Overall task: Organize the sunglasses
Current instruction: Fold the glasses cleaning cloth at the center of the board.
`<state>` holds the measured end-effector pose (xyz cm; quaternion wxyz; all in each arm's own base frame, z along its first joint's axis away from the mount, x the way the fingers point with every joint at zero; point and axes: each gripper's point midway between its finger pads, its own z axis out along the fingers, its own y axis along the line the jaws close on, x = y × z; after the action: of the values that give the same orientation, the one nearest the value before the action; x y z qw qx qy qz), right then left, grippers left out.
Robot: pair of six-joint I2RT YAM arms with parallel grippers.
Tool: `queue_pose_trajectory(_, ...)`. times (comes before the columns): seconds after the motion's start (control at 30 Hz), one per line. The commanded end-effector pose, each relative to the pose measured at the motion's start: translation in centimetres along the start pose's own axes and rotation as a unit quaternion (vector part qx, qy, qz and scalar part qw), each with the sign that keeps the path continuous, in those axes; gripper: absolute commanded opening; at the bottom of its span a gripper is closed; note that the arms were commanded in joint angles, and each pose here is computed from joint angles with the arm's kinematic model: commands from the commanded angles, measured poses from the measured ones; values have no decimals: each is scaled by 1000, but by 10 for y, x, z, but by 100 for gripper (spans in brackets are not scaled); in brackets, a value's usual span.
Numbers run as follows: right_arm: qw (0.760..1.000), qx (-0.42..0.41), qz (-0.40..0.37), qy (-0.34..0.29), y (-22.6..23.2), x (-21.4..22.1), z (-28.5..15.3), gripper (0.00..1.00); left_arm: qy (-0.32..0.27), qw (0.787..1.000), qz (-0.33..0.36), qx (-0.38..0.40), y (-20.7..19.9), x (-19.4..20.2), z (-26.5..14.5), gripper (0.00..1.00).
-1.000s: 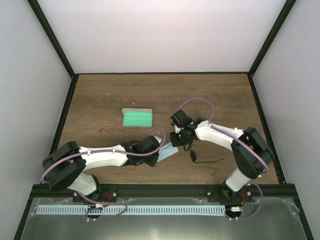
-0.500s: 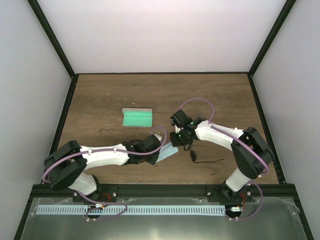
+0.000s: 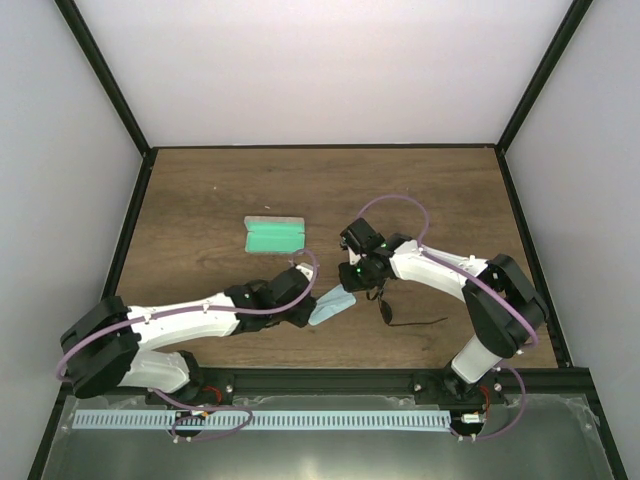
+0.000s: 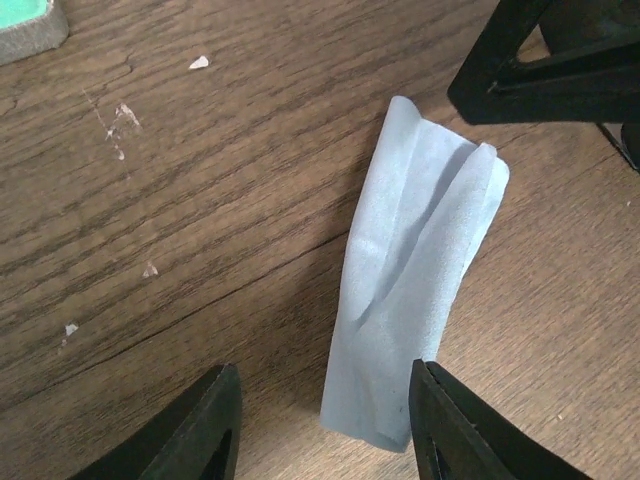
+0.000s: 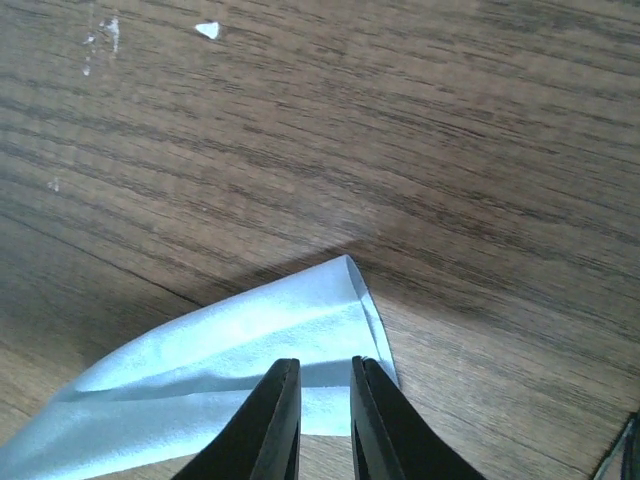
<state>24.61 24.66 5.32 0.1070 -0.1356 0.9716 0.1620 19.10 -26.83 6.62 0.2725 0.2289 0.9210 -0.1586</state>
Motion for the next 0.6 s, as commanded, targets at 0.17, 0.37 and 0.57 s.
queue_pose_trajectory(0.17,999,-41,-27,-12,44,-16,-1,15,-3,1000,-6,3,1,4,2,53)
queue_pose_trajectory(0.37,998,-48,-30,-2,49,-10,7,14,4,1000,1,7,0,9,5,54)
queue_pose_trajectory(0.57,998,-59,-28,14,51,-4,19,10,13,1000,4,0,1,11,10,53)
